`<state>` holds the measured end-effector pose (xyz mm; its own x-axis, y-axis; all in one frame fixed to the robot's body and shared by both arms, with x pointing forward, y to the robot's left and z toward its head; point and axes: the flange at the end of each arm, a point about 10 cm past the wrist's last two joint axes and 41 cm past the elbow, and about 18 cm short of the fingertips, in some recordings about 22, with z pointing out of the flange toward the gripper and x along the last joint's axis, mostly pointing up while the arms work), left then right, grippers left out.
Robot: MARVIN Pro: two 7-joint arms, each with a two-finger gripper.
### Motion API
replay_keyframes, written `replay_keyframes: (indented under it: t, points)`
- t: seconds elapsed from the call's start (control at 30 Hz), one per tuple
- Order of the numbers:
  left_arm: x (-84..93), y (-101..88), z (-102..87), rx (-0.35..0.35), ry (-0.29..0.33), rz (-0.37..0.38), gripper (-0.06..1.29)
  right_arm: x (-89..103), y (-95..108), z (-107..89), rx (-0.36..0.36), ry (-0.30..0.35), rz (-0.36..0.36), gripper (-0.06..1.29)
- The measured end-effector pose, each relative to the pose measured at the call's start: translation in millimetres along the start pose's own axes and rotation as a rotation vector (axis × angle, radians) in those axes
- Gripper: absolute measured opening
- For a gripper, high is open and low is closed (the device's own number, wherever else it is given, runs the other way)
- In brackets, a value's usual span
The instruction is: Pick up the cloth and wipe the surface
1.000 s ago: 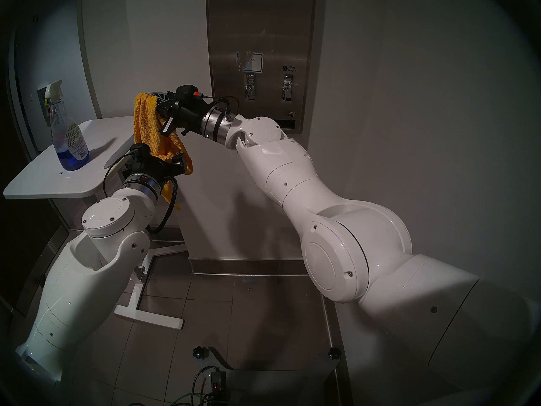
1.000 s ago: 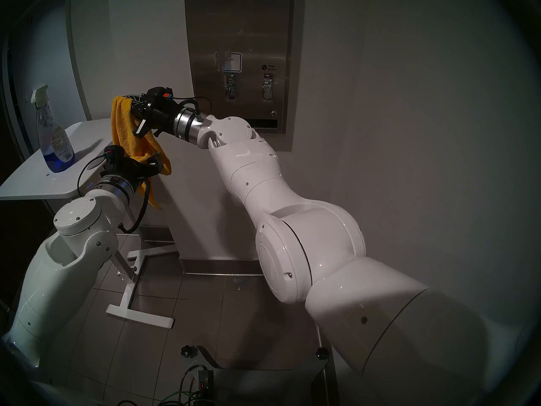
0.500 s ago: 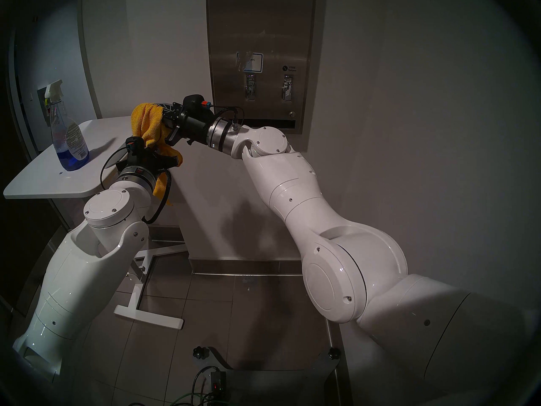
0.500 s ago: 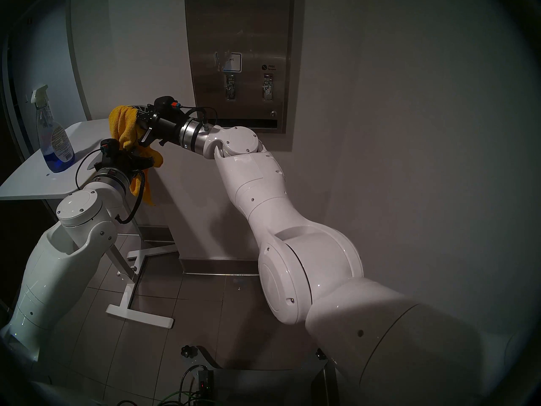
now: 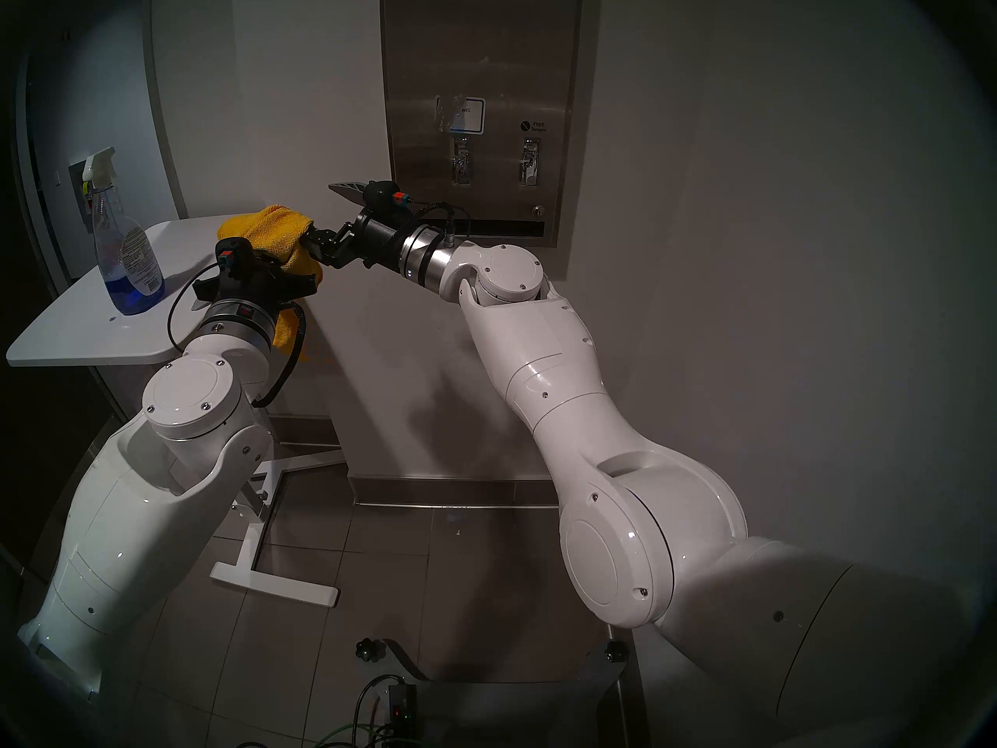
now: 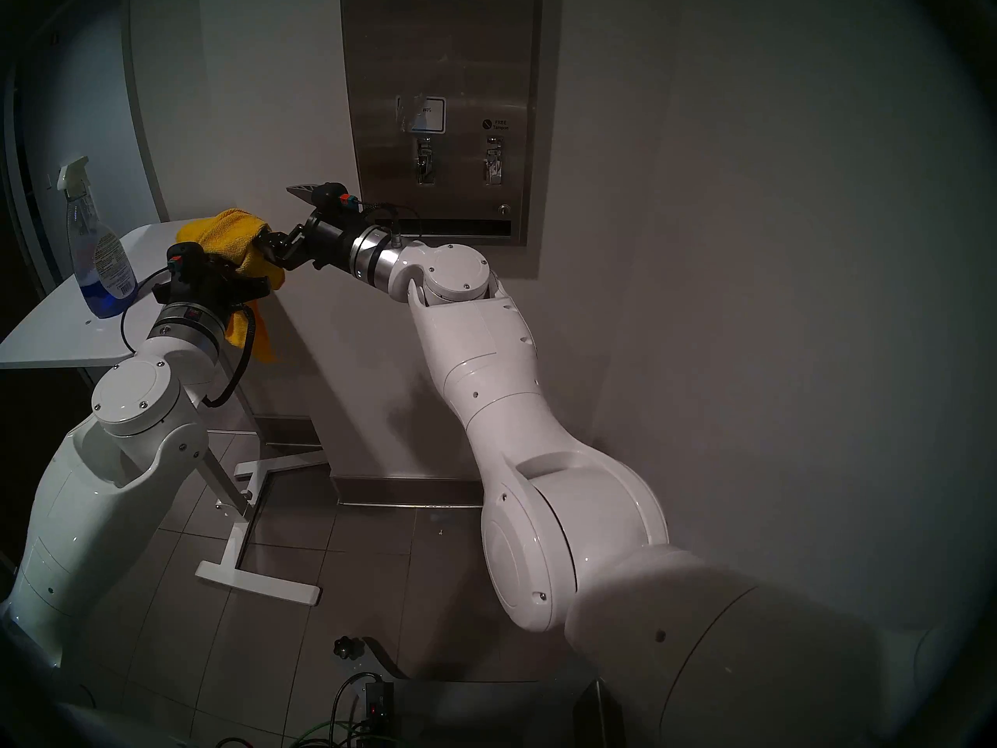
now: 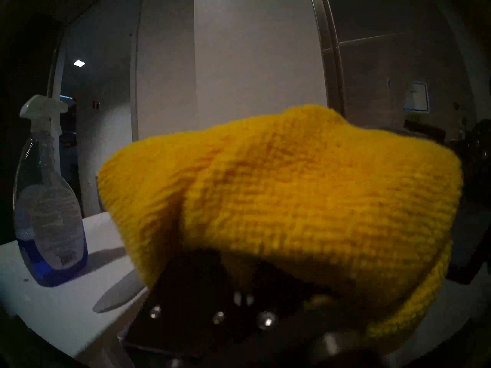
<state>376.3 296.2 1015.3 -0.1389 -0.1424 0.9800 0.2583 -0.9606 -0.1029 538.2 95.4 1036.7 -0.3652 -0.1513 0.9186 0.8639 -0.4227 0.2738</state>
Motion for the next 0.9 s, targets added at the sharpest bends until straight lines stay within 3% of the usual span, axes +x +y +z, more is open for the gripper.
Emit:
replay_keyframes:
  t: [0.57,0.9]
  points:
    - [2.1,-46.6,6.0,0.120,0.048,0.042,-0.02,3.4,-7,-5.2,-0.044,-0.059,0.003,1.25]
    - [-5.9,-59.4,-0.3,0.159,0.036,0.047,-0.02,7.1,-9,-6.2,-0.058,-0.073,0.009,1.25]
